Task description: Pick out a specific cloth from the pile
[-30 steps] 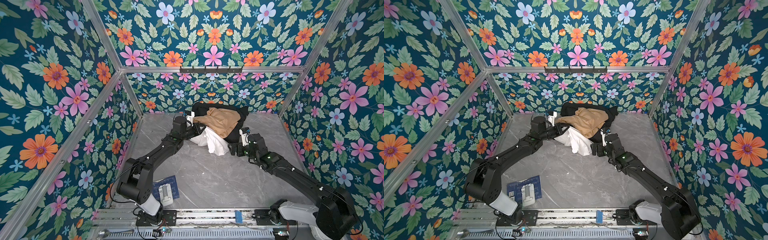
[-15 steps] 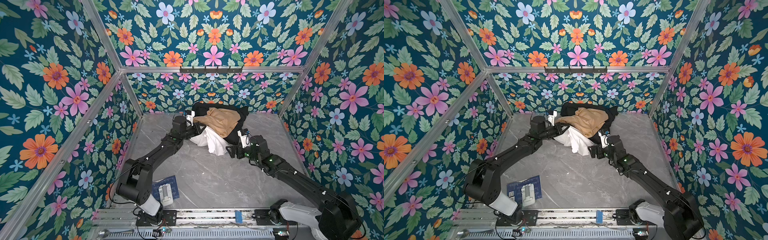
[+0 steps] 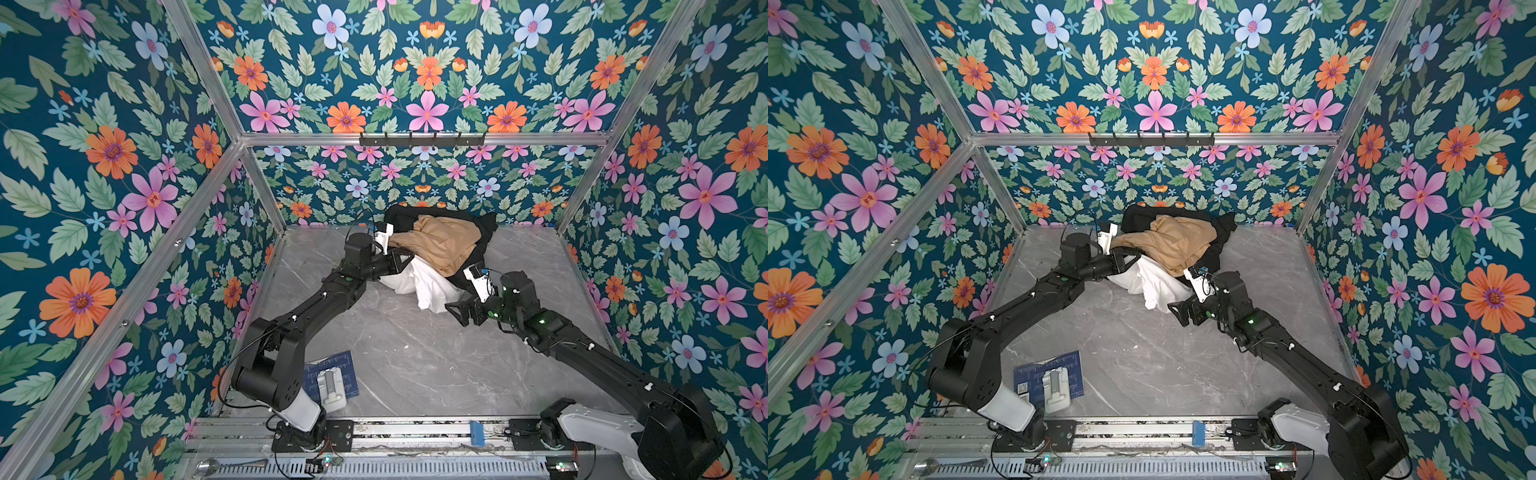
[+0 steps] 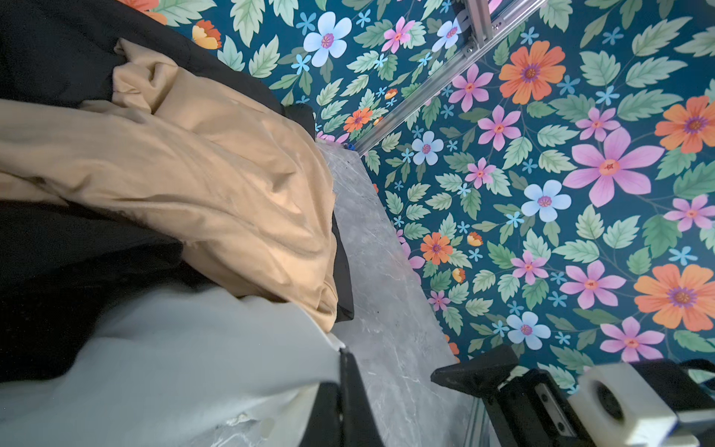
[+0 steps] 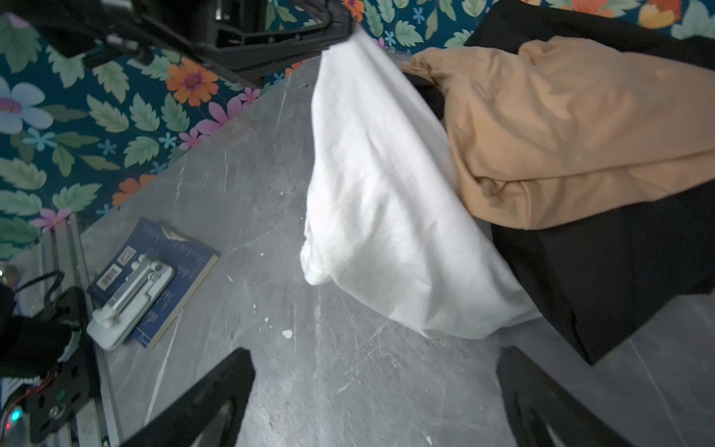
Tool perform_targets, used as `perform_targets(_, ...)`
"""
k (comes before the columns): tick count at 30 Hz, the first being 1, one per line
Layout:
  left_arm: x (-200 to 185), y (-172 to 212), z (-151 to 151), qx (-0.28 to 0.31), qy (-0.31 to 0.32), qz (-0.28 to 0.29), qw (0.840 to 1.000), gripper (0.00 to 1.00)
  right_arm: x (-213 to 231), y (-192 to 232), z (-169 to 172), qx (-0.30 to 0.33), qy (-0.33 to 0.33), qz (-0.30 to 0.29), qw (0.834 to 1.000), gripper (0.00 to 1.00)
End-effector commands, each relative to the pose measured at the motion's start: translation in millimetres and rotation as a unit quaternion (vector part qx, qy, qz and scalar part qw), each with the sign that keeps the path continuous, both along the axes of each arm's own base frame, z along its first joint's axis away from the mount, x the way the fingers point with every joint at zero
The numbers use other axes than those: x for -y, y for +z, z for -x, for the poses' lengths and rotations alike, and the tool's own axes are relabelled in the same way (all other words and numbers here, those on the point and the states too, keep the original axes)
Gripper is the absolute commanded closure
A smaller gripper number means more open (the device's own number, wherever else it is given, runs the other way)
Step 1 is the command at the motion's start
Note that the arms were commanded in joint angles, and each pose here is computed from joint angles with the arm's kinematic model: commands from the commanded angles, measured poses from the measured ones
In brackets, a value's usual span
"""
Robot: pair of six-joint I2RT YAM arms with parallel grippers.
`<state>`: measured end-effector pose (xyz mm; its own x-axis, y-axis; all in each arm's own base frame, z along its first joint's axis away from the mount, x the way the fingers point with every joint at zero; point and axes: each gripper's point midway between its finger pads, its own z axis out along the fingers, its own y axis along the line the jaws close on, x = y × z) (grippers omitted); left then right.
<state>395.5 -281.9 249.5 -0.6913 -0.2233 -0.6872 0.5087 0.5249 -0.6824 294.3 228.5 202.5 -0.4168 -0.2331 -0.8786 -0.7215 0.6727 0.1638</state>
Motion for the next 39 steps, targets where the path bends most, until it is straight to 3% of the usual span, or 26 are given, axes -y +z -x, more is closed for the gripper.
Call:
perform_targets(1, 2.0, 15.7, 4.8, 0.063, -0.026, -0.013, 0.998, 1.00, -6.5, 5.5, 9.5, 0.058, 0.066, 0.032, 0.996, 0.01)
perform_targets(13, 2.6, 30.2, 21.7, 0.119, -0.065, -0.031, 0.990, 1.00, -15.7, 5.3, 9.1, 0.058, 0.088, 0.018, 0.994, 0.01)
perform_targets(39, 0.3, 69.8, 39.8, 0.149, -0.084, -0.017, 0.985, 1.00, -6.8, 30.0, 11.0, 0.096, 0.062, 0.004, 0.993, 0.01)
